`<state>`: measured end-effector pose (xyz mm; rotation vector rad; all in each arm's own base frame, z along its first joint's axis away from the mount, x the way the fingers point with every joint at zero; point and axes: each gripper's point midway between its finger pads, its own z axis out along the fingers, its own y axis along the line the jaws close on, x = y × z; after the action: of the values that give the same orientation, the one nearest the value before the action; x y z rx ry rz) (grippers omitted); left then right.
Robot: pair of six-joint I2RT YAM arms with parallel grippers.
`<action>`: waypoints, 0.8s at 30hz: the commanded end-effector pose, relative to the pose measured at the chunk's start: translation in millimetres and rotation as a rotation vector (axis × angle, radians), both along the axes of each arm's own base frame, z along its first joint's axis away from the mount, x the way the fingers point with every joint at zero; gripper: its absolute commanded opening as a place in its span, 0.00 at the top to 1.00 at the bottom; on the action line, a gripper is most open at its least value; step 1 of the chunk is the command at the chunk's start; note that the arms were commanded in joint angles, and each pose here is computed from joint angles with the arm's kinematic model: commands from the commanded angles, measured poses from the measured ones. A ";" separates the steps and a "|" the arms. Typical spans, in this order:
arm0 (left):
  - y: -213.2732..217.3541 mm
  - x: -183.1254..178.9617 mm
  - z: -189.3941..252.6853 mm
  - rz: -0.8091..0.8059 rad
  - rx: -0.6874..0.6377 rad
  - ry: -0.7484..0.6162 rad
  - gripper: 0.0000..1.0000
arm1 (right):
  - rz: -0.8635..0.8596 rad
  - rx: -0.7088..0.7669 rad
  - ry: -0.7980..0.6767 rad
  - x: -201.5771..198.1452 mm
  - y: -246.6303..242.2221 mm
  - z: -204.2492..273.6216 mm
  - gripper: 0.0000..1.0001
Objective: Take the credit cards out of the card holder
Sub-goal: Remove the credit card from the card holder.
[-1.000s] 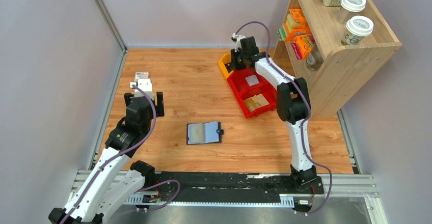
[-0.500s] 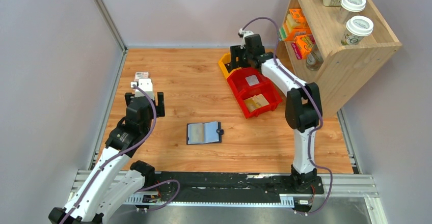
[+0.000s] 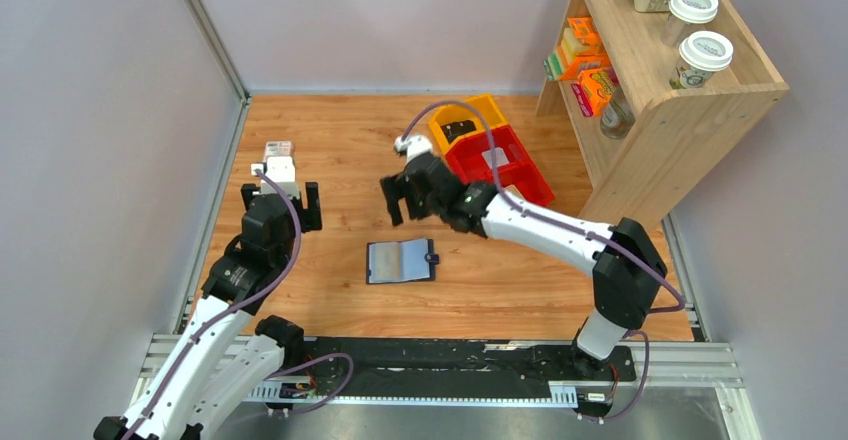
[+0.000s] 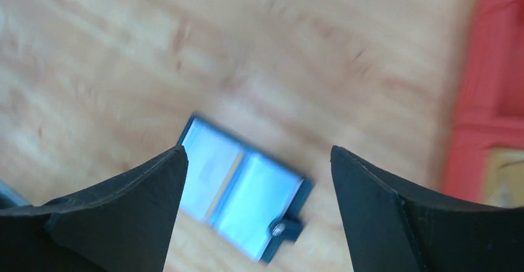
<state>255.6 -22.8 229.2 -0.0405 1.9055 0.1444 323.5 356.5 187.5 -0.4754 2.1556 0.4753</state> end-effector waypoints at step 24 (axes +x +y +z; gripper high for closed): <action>5.3 -5.8 9.3 0.029 -0.028 -0.031 0.13 | 0.000 -0.287 0.102 -110.6 44.1 -140.3 0.11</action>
<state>248.4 -18.1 233.1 -0.0687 1.8900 0.1394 199.0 393.4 40.1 -0.6467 2.3915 0.2275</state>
